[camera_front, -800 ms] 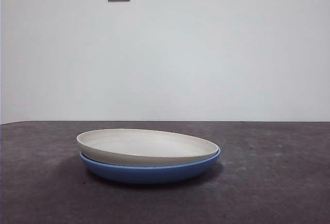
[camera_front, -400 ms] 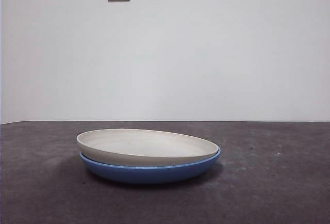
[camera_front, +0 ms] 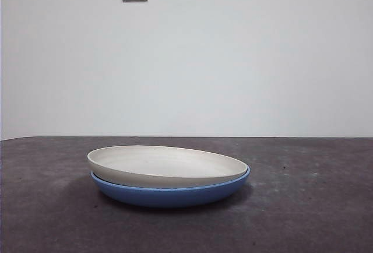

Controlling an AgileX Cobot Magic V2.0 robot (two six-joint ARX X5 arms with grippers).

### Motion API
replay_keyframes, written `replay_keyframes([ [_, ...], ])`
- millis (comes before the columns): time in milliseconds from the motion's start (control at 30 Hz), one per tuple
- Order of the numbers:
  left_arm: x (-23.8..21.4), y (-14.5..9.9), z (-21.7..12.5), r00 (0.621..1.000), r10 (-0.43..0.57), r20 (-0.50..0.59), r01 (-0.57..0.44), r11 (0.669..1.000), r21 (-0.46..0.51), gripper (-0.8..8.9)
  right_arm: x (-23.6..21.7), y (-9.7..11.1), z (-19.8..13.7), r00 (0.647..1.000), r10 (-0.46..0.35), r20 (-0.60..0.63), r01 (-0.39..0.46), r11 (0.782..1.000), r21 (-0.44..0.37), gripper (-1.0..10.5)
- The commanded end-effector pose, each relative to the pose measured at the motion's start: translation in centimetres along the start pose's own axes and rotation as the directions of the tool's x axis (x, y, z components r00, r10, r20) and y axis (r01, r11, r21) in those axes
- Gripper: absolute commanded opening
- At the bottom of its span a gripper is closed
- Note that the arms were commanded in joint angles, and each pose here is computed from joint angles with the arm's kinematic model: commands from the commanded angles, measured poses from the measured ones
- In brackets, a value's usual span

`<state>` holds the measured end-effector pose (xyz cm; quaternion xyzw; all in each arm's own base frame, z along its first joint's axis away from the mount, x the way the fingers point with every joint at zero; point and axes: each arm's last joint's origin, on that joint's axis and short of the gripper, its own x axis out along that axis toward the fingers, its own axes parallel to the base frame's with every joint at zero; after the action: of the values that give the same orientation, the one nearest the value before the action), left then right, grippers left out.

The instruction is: Pick up the white plate, put it on the blue plate, put it on desk

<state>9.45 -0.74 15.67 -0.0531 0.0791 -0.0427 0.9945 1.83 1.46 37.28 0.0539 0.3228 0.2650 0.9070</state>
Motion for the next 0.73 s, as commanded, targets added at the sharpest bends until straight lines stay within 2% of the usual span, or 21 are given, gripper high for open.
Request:
replay_keyframes([
  [33, 0.2, 0.1, -0.7, 1.000, 0.007, -0.024, -0.007, 1.000, 0.015, 0.20, -0.3, 0.1, 0.3, 1.000, 0.011, 0.017, -0.010, 1.000, -0.012, 0.3],
  [200, 0.2, 0.1, -0.7, 1.000, 0.007, -0.024, -0.007, 1.000, 0.015, 0.20, -0.1, 0.0, 0.0, 1.000, -0.012, 0.017, 0.012, 1.000, -0.003, 0.3],
  [300, 0.2, 0.1, -0.7, 1.000, 0.007, -0.024, -0.007, 1.000, 0.015, 0.20, 0.8, -0.5, -0.7, 0.992, -0.059, 0.109, 0.064, 0.997, -0.044, 0.3],
  [367, 0.2, 0.1, -0.7, 1.000, 0.007, -0.024, -0.007, 1.000, 0.015, 0.20, 2.3, -1.2, -1.3, 0.972, -0.097, 0.213, 0.113, 0.992, -0.065, 0.3],
  [467, 0.2, 0.1, -0.7, 1.000, 0.007, -0.024, -0.007, 1.000, 0.015, 0.20, 5.3, -2.7, -2.6, 0.904, -0.156, 0.397, 0.205, 0.975, -0.083, 0.3],
  [533, 0.2, 0.1, -0.7, 1.000, 0.007, -0.024, -0.007, 1.000, 0.015, 0.20, 7.5, -4.0, -3.9, 0.844, -0.195, 0.500, 0.265, 0.962, -0.072, 0.3],
  [633, 0.2, 0.1, -0.7, 1.000, 0.007, -0.024, -0.007, 1.000, 0.015, 0.20, 10.4, -5.9, -6.0, 0.765, -0.242, 0.596, 0.326, 0.945, -0.036, 0.3],
  [733, 0.2, 0.1, -0.7, 1.000, 0.007, -0.024, -0.007, 1.000, 0.015, 0.20, 12.6, -7.4, -8.0, 0.725, -0.278, 0.630, 0.366, 0.931, -0.010, 0.3],
])
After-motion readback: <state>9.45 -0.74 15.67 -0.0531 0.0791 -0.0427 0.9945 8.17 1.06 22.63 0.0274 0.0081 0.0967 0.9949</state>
